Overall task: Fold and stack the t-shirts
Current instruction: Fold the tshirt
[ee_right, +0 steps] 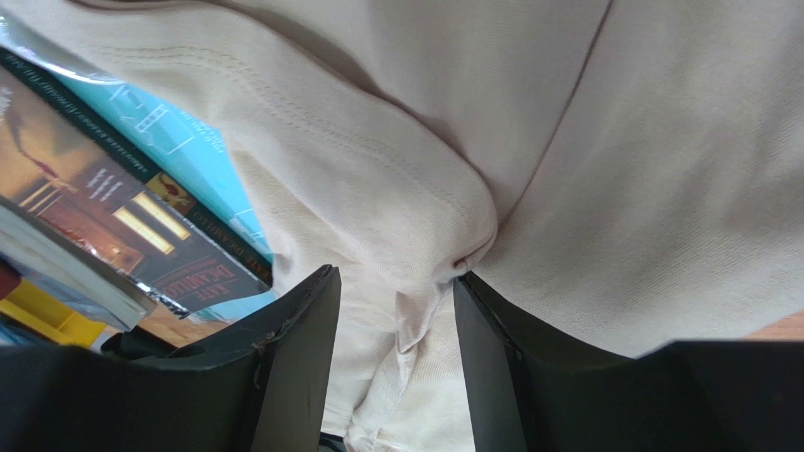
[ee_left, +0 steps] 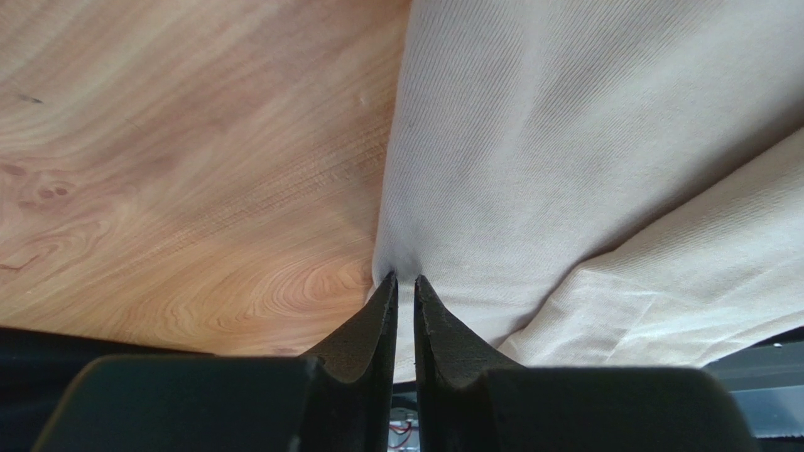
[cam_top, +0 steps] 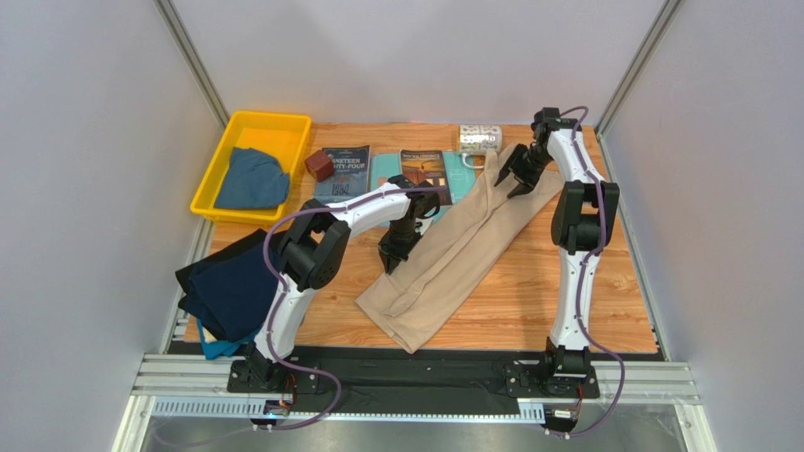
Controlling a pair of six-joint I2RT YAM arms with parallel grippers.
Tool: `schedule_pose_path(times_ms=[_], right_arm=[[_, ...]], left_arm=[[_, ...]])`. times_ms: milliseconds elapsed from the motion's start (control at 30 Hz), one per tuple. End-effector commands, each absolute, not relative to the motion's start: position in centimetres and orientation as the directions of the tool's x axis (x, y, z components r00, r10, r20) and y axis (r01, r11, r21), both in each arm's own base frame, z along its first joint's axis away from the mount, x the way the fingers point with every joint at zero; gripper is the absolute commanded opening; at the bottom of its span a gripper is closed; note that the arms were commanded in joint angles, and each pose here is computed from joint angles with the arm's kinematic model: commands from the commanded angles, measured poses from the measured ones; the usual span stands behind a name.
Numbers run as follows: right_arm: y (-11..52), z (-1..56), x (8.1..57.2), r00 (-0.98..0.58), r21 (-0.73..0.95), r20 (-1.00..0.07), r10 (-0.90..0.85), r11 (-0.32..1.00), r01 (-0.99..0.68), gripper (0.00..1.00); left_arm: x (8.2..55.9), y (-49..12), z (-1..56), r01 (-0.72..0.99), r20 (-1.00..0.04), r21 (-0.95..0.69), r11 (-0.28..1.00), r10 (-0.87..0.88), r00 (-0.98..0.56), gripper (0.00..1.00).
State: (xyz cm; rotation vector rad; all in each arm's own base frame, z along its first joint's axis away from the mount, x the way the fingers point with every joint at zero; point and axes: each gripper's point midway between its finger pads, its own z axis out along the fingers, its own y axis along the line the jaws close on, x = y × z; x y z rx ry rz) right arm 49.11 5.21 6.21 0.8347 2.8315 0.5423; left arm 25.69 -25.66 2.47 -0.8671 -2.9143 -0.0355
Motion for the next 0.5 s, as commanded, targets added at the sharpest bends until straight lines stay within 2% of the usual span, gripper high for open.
schedule_pose_path(times_ms=[0,200,400,433,467], right_arm=[[3.9,6.6,49.0,-0.821,0.323,-0.063,0.567,0.790,0.521,0.53],[3.1,7.9,48.7,-0.821,0.299,-0.108,0.561,0.806,0.511,0.53],[3.5,5.8,48.4,-0.828,0.284,-0.042,0.559,0.801,0.526,0.51],[3.5,5.7,48.4,-0.828,0.285,-0.039,0.560,0.800,0.528,0.49],[3.4,5.6,48.4,-0.826,0.276,-0.041,0.562,0.801,0.531,0.36]], left_arm=[[25.5,-25.6,4.0,0.550,0.059,-0.007,0.835,0.549,-0.834,0.17],[25.2,-25.4,3.9,0.549,0.067,-0.011,0.836,0.549,-0.833,0.17],[25.2,-25.3,3.6,0.550,0.073,-0.007,0.835,0.549,-0.833,0.17],[25.3,-25.3,3.7,0.548,0.070,-0.008,0.836,0.547,-0.834,0.17],[25.2,-25.2,3.7,0.548,0.073,-0.007,0.836,0.547,-0.834,0.17]])
